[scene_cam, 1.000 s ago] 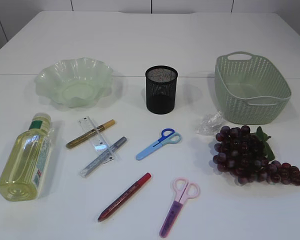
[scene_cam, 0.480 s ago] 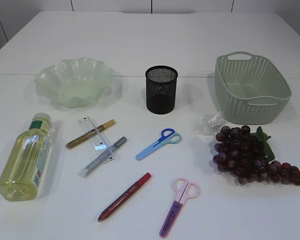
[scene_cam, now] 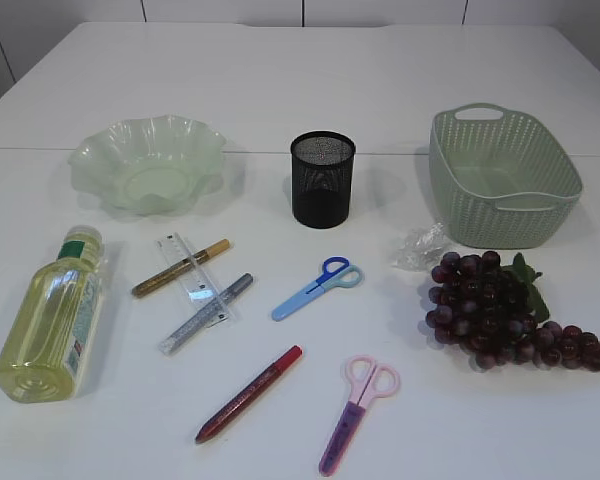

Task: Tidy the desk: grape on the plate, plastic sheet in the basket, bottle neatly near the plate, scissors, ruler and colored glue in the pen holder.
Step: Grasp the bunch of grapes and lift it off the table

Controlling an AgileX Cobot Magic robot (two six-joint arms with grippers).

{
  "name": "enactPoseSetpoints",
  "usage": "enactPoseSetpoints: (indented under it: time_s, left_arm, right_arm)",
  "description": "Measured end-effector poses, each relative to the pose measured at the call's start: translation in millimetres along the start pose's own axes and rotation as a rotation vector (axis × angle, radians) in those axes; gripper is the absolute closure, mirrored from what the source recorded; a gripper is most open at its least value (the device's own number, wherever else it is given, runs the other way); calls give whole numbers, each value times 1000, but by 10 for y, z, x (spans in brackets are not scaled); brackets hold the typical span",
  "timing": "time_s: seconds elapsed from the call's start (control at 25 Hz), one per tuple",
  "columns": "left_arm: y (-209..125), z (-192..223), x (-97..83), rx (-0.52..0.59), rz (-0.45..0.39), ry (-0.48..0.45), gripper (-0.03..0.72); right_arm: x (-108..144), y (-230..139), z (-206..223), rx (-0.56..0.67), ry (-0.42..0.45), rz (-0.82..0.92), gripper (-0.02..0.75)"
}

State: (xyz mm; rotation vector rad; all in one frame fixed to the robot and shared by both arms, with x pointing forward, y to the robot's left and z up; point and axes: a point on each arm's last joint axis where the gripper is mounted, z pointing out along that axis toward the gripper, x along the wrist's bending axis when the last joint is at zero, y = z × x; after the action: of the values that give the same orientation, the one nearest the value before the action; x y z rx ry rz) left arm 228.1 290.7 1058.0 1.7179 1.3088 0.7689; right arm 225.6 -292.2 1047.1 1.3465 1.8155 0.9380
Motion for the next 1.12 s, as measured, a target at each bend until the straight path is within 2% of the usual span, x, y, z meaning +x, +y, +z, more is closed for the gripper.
enactPoseSetpoints:
  time_s: [0.28,0.4,0.6,0.88,1.12]
  left_arm:
    - [0,0,-3,0,-2,-3,265]
    - [1,0,-10,-1,-6,-11,265]
    - [1,0,-12,-2,-7,-13,265]
    - [1,0,-12,-2,-7,-13,266]
    - [1,0,-12,-2,-7,-13,266]
  right_arm:
    - [31,13,7,-1,37,20,227]
    - [11,93,114,86,52,50,227]
    - [-39,392,353,254,95,103,227]
    - [-58,964,672,340,200,249,227]
    - [-45,1169,921,413,269,329,227]
